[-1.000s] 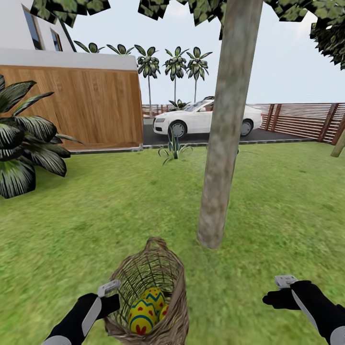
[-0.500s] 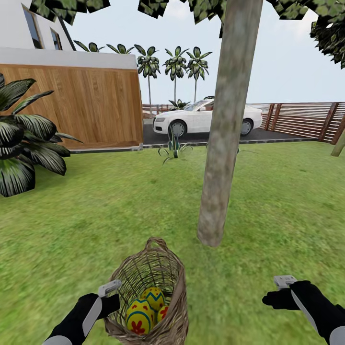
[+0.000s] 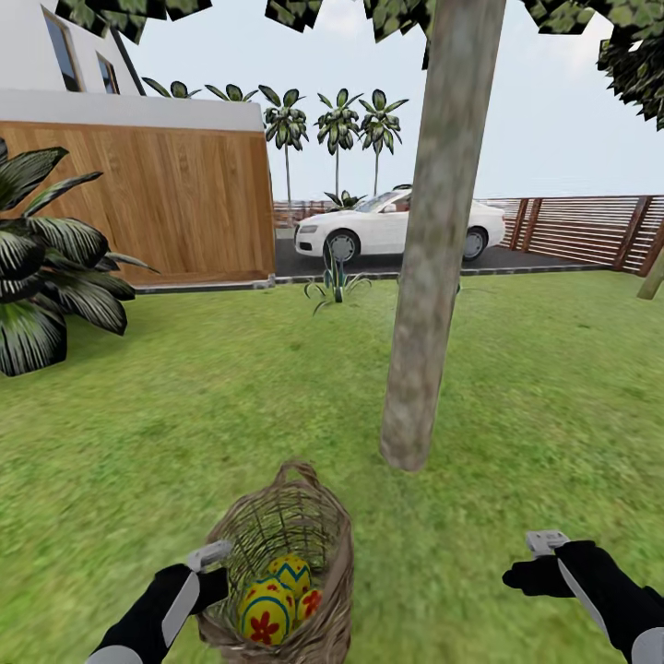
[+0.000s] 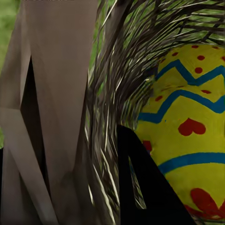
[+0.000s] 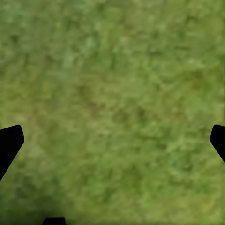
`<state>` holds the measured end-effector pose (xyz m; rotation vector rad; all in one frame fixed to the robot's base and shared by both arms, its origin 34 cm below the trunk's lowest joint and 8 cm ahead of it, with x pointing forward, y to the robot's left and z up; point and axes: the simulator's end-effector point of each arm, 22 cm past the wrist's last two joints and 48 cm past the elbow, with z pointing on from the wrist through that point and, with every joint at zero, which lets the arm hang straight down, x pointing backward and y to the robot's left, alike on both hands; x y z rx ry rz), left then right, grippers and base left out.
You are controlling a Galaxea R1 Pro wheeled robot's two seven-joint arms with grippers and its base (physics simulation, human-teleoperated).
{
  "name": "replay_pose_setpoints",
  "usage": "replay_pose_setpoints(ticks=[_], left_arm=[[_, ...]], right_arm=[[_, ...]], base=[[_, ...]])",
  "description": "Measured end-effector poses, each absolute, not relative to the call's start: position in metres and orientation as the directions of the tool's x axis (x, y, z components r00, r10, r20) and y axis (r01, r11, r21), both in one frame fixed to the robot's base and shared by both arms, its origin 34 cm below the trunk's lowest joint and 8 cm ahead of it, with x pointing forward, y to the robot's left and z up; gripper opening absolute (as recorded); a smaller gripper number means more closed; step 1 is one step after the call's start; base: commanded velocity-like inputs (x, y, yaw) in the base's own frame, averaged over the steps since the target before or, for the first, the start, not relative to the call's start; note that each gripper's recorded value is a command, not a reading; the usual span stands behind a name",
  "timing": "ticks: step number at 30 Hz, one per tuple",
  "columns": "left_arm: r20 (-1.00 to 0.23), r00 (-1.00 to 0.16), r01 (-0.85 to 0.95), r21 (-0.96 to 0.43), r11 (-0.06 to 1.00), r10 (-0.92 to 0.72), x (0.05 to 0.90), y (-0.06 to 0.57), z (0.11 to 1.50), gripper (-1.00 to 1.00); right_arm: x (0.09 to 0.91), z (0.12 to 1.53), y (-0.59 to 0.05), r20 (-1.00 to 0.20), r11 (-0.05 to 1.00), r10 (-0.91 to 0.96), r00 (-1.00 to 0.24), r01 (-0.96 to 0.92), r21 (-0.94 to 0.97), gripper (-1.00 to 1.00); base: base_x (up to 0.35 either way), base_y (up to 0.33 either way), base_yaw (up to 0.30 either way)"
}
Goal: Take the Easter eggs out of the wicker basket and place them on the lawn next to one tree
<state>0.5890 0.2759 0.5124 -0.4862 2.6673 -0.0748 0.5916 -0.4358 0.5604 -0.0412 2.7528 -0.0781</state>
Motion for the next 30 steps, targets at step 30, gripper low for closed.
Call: replay_pose_setpoints(ticks=[30], left_arm=[[-0.428, -0.83, -0.346, -0.108, 0.932, -0.357, 0.584, 0.276, 0.454, -1.0]], right_arm=[[0.574, 0.492, -0.433, -0.346, 0.996, -0.067, -0.936, -0.044, -0.073, 1.0]], base=[[0.0, 0.0, 0.0]])
